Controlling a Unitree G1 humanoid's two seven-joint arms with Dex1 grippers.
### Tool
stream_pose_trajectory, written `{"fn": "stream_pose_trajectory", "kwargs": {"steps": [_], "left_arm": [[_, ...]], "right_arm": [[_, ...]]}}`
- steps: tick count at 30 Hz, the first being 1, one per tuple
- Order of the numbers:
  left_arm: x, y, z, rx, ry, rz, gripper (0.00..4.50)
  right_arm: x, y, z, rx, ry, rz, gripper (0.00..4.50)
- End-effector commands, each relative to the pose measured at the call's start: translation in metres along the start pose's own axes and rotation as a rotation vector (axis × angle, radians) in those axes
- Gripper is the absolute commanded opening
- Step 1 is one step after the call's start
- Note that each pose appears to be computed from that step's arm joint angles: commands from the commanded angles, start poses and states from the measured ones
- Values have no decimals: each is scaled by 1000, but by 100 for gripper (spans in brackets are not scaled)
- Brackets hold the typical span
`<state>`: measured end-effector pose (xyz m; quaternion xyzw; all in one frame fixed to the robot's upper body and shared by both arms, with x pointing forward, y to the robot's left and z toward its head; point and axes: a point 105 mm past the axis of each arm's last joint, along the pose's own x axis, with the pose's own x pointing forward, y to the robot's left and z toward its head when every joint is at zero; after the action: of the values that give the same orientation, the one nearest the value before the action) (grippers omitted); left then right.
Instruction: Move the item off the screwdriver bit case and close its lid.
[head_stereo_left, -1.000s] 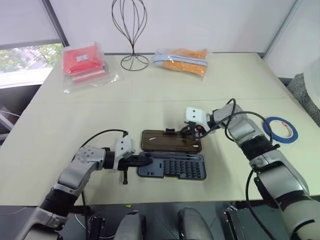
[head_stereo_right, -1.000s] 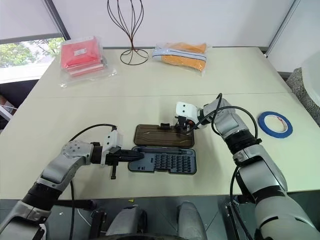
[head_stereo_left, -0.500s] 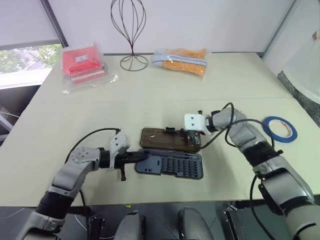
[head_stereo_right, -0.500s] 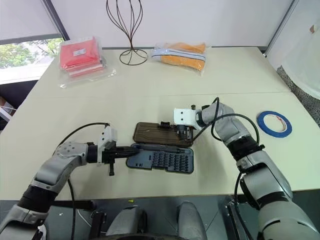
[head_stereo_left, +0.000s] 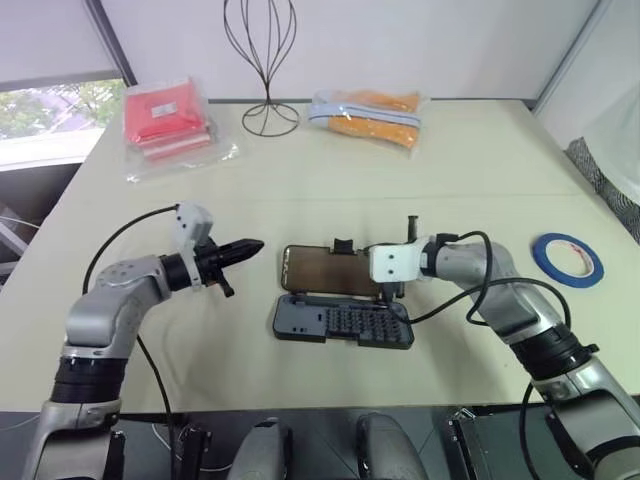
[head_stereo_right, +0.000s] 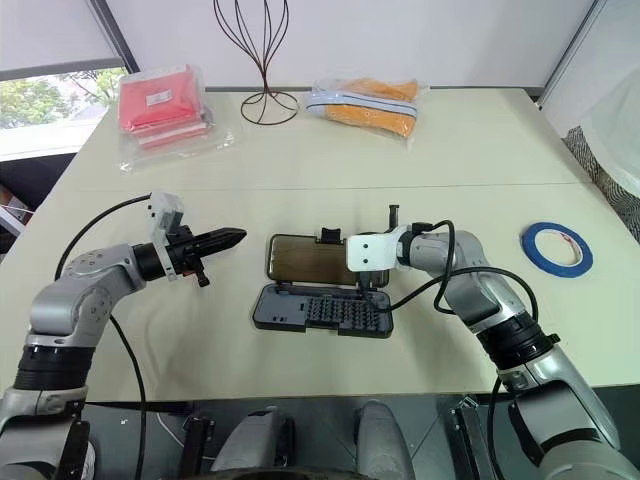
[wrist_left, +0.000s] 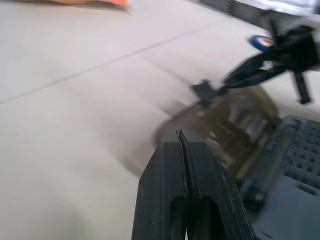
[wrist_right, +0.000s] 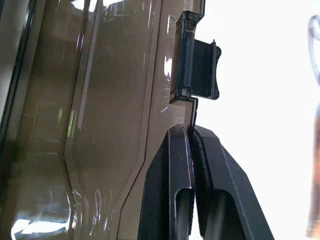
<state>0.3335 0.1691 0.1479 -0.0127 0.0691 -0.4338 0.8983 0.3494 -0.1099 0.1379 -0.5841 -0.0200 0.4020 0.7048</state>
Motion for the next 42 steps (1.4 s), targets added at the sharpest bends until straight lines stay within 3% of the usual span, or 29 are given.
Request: {"fn": "stream_pose_trajectory", "kwargs": {"steps": [1, 8, 16, 20, 23, 28, 36, 42], "left_arm": [[2, 14, 7, 23, -30, 43, 0], [30, 21, -16, 62, 35, 17, 0], [74, -2, -41, 87, 107, -141, 0], [84, -13, -40, 99, 109, -215, 0], [84, -14, -39, 94, 102, -223, 0], [83, -15, -36, 99, 96, -235, 0], [78, -19, -17, 129, 63, -286, 0], [67, -35, -3, 127, 72, -404, 0]], "right_arm": [[-10, -18, 13, -22, -23, -105, 3], [-17, -24, 24, -63, -22, -151, 3], [-23, -23, 26, -55, -9, -162, 3], [-25, -20, 26, -42, -2, -156, 3], [-25, -18, 26, -28, 1, -147, 94], [-34, -13, 22, 19, 26, -90, 329], [-89, -36, 14, 248, 39, -53, 329], [-108, -48, -1, 316, 98, -106, 329]]}}
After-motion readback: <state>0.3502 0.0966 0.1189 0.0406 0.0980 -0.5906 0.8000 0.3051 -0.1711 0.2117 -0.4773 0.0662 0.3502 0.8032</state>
